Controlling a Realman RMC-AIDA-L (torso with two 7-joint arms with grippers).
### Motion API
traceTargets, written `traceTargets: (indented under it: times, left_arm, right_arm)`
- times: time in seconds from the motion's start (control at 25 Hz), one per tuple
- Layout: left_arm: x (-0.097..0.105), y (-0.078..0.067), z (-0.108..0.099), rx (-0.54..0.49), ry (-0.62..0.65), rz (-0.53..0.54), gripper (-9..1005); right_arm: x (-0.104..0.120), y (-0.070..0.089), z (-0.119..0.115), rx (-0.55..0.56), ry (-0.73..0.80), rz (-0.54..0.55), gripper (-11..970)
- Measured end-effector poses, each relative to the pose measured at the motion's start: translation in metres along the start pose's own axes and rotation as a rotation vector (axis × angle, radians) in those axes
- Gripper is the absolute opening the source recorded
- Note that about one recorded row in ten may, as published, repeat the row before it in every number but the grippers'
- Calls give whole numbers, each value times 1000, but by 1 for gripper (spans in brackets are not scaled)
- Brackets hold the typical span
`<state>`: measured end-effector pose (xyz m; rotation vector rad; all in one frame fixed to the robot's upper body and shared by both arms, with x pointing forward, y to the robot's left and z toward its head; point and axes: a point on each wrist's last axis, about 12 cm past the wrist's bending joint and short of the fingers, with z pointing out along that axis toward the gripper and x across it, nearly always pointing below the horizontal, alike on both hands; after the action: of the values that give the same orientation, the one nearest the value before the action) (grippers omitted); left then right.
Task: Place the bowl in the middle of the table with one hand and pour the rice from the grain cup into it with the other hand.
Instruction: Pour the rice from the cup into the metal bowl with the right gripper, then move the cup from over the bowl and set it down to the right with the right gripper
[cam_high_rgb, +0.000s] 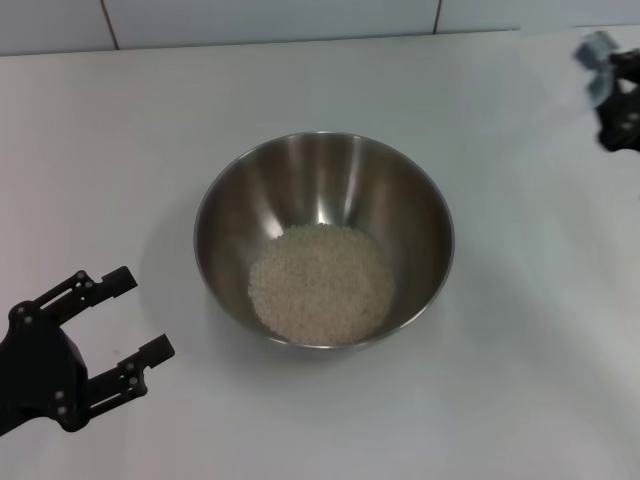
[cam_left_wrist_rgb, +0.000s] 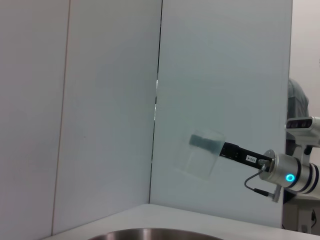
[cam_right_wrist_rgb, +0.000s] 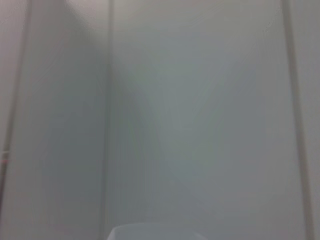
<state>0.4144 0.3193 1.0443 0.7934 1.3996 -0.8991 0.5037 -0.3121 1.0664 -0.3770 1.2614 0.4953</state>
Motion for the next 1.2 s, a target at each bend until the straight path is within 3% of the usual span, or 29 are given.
traceTargets:
  times: [0.16, 0.36, 0.92, 1.2]
  left_arm:
    - [-1, 1, 1, 8, -5, 3, 772]
    - [-2, 0, 1, 16, -13, 4, 772]
    - [-5, 3, -2, 18, -7, 13, 772]
    - [-5, 3, -2, 22, -6, 13, 772]
  right_arm:
    - [2, -10, -25, 145, 16, -82, 15]
    - [6, -16, -39, 246, 42, -104, 16]
    - [9, -15, -45, 270, 53, -94, 18]
    - [23, -15, -40, 286, 146, -60, 19]
